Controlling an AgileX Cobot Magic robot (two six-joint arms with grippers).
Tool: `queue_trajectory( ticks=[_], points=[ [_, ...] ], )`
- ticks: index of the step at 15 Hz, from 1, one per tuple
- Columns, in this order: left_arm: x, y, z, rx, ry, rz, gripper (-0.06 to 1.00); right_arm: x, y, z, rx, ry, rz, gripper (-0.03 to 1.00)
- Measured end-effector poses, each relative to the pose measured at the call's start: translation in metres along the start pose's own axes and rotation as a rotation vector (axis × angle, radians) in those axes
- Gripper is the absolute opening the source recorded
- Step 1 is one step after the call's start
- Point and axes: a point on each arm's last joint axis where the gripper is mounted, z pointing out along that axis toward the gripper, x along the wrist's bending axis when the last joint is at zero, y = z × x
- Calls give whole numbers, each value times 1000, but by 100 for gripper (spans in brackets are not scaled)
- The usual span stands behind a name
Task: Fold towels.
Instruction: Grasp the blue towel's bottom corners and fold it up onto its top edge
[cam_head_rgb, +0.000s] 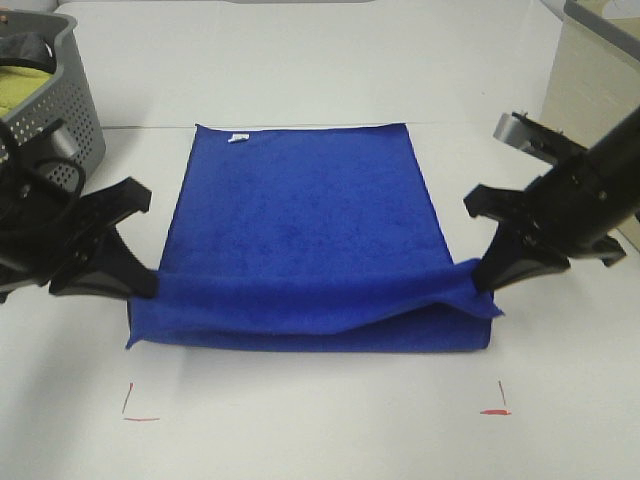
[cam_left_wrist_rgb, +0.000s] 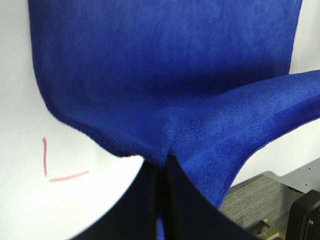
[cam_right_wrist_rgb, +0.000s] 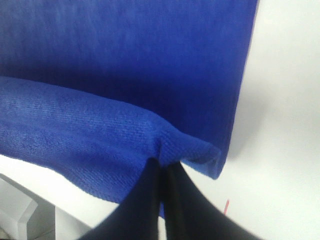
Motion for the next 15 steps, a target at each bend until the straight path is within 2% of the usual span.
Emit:
queue_trajectory(
  ticks=[2, 6, 11, 15],
  points=[
    [-11, 40, 5, -80, 7, 40, 1, 10, 52, -10, -43, -9, -48, 2],
    [-21, 97, 21, -188, 24, 93, 1, 20, 125, -14, -103, -12, -117, 2],
    [-30, 161, 40, -368, 28, 147, 1, 21, 197, 1, -194, -8, -165, 2],
    [-30, 204, 60, -499, 38, 181, 1, 15, 233, 21, -273, -13, -196, 2]
  ],
)
